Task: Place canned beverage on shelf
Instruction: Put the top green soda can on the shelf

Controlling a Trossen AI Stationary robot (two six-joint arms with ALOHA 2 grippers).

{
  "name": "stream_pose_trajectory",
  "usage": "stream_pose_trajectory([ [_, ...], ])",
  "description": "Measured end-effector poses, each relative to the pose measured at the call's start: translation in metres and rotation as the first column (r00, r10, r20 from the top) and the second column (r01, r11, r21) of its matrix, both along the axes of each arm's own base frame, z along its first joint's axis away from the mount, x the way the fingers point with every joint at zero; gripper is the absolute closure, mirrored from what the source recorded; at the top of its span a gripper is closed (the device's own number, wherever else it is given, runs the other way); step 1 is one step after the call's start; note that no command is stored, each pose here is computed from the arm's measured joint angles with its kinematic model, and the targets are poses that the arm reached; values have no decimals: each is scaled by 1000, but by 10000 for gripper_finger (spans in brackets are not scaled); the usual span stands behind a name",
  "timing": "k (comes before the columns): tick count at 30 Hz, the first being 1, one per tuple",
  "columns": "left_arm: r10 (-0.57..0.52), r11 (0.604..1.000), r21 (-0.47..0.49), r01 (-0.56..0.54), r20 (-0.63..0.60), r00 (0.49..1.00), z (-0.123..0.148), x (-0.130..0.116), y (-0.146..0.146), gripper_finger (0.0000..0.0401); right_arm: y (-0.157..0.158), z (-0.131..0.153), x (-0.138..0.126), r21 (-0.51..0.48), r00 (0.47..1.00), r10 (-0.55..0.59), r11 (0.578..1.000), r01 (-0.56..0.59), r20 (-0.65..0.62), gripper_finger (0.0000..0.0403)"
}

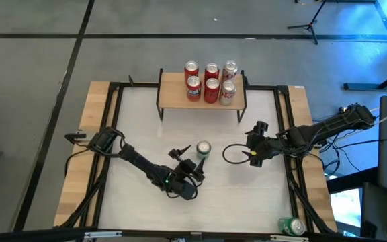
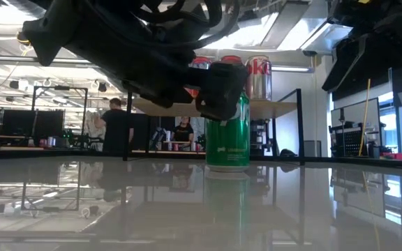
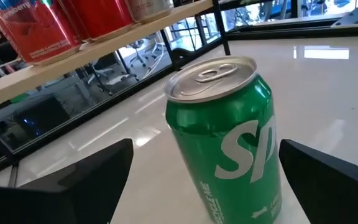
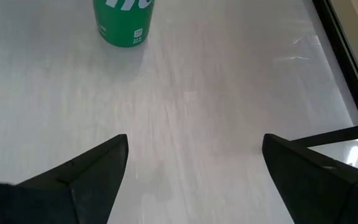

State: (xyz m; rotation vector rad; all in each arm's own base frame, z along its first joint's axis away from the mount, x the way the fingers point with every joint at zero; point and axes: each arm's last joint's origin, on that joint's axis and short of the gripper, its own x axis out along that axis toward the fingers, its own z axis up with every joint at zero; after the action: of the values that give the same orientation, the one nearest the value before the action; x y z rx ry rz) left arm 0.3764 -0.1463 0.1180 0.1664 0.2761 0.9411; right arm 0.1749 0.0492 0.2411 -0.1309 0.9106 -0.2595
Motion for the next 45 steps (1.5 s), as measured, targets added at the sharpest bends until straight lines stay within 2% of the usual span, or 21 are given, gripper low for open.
stream_pose_trajectory([
  [9, 29, 999, -12, -30, -43, 999, -5, 1, 16, 7, 0, 0, 0, 3, 1000, -1, 1000, 1, 5, 36],
  [15, 80, 994, 84, -69, -128, 989, -9, -8, 20, 7, 0, 0, 0, 2, 1000, -1, 1000, 1, 5, 36],
  [19, 134, 984, 135, -116, -131, 982, -9, -7, 30, 7, 0, 0, 0, 3, 1000, -1, 1000, 1, 5, 36],
  [24, 156, 983, 114, -141, -141, 978, -10, -2, 45, 7, 0, 0, 0, 3, 1000, -1, 1000, 1, 5, 36],
  [28, 148, 986, 103, -135, -138, 979, -7, -3, 44, 7, 0, 0, 0, 3, 1000, -1, 1000, 1, 5, 36],
  [32, 106, 994, 41, -103, -58, 993, 12, -6, 31, 7, 0, 0, 0, 3, 1000, -1, 1000, 1, 4, 36],
  [35, 79, 995, -70, -76, 39, 996, 20, -8, 24, 7, 0, 0, 0, 9, 1000, 3, 1000, -3, 2, 36],
  [39, 113, 979, -192, -74, 196, 974, 17, -4, 22, 7, 0, 0, 1, 10, 1000, 3, 1000, -3, 5, 36],
  [45, 153, 964, -254, -80, 283, 947, 19, 5, 32, 7, 1, 1, 1, 12, 1000, 3, 1000, -3, 11, 36],
])
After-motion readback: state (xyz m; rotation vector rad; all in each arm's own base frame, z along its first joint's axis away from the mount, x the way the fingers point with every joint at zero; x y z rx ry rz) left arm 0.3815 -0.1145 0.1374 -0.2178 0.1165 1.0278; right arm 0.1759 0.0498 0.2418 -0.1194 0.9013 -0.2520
